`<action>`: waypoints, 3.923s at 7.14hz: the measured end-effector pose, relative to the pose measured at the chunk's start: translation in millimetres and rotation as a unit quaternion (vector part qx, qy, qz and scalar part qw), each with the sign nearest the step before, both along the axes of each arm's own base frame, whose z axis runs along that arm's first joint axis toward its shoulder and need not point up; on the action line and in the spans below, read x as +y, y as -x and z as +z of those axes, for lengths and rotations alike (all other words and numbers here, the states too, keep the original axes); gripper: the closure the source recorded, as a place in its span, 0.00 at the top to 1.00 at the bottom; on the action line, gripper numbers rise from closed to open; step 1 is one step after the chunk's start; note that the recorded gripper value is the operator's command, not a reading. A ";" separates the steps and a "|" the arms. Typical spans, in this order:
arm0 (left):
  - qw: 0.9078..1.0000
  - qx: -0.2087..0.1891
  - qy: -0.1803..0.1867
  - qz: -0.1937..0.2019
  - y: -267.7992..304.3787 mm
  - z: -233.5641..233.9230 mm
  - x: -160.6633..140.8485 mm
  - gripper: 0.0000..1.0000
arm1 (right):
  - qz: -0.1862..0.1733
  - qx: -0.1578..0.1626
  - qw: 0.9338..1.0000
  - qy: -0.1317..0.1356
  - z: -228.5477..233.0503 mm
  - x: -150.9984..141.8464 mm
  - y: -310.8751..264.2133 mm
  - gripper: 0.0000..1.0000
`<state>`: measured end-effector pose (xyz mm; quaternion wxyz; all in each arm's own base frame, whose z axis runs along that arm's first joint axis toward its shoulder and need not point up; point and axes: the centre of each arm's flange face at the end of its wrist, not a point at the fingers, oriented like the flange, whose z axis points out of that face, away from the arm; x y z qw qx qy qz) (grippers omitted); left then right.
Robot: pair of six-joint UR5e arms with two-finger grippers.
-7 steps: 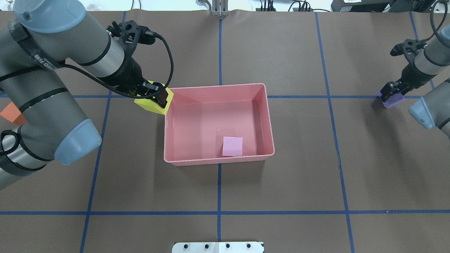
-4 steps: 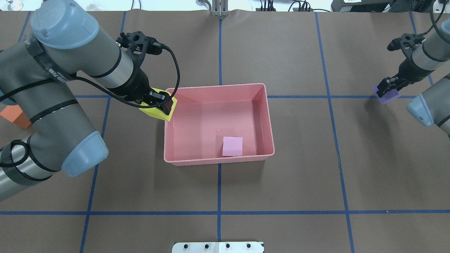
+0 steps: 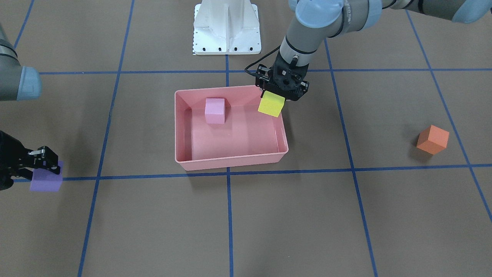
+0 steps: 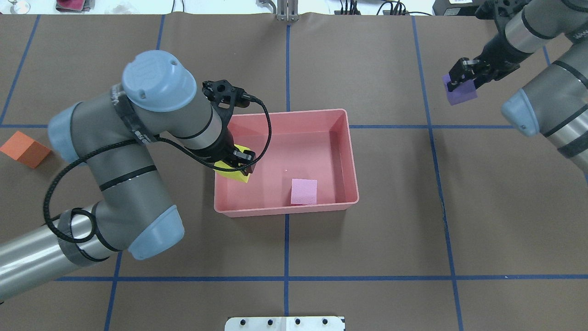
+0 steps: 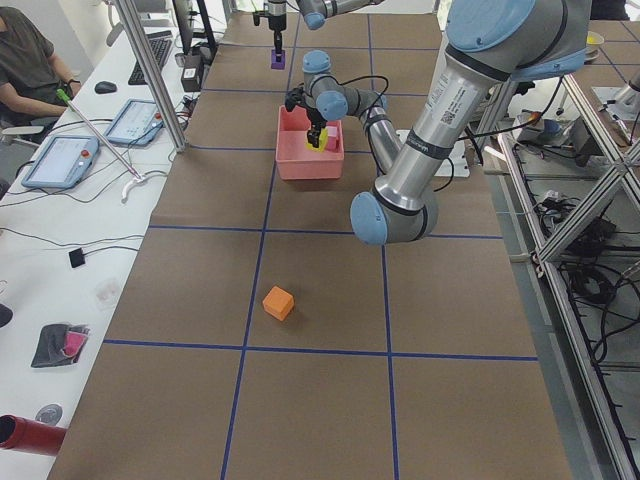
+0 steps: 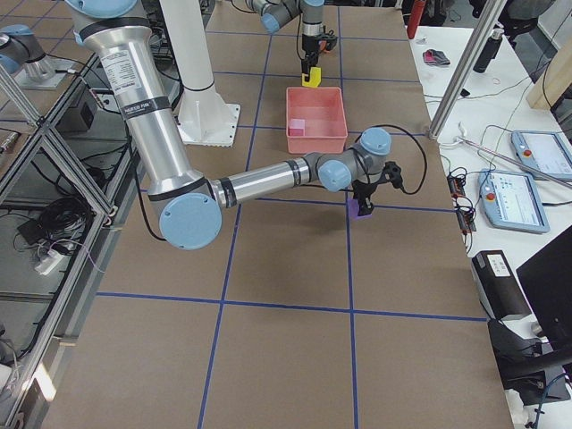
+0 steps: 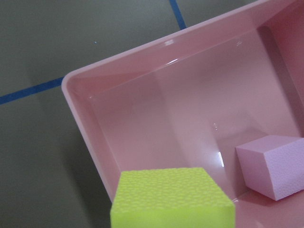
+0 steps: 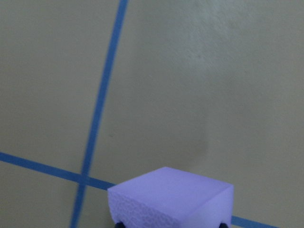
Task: Place blocks into pink bin with both arms
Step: 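Drop the yellow-green cube in the bin while the right gripper brings the purple cube, then release the purple cube in the bin while the left gripper moves toward the orange cube, then lower the left gripper onto the orange cube and close it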
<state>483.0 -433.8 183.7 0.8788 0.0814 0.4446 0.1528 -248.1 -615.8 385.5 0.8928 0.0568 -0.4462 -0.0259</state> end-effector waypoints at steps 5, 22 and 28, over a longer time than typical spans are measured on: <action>1.000 -0.015 -0.015 -0.002 -48.1 6.2 3.4 1.00 | 0.058 -0.058 0.994 0.068 -163.0 84.0 161.5 0.00; 0.988 -0.071 -0.119 0.064 360.8 449.0 -125.7 0.99 | 0.047 -0.042 0.997 0.049 -64.2 72.5 12.0 0.99; 0.997 -0.047 -0.041 0.043 318.6 450.0 -110.9 1.00 | 0.049 -0.031 0.997 0.054 -48.2 75.9 10.2 0.99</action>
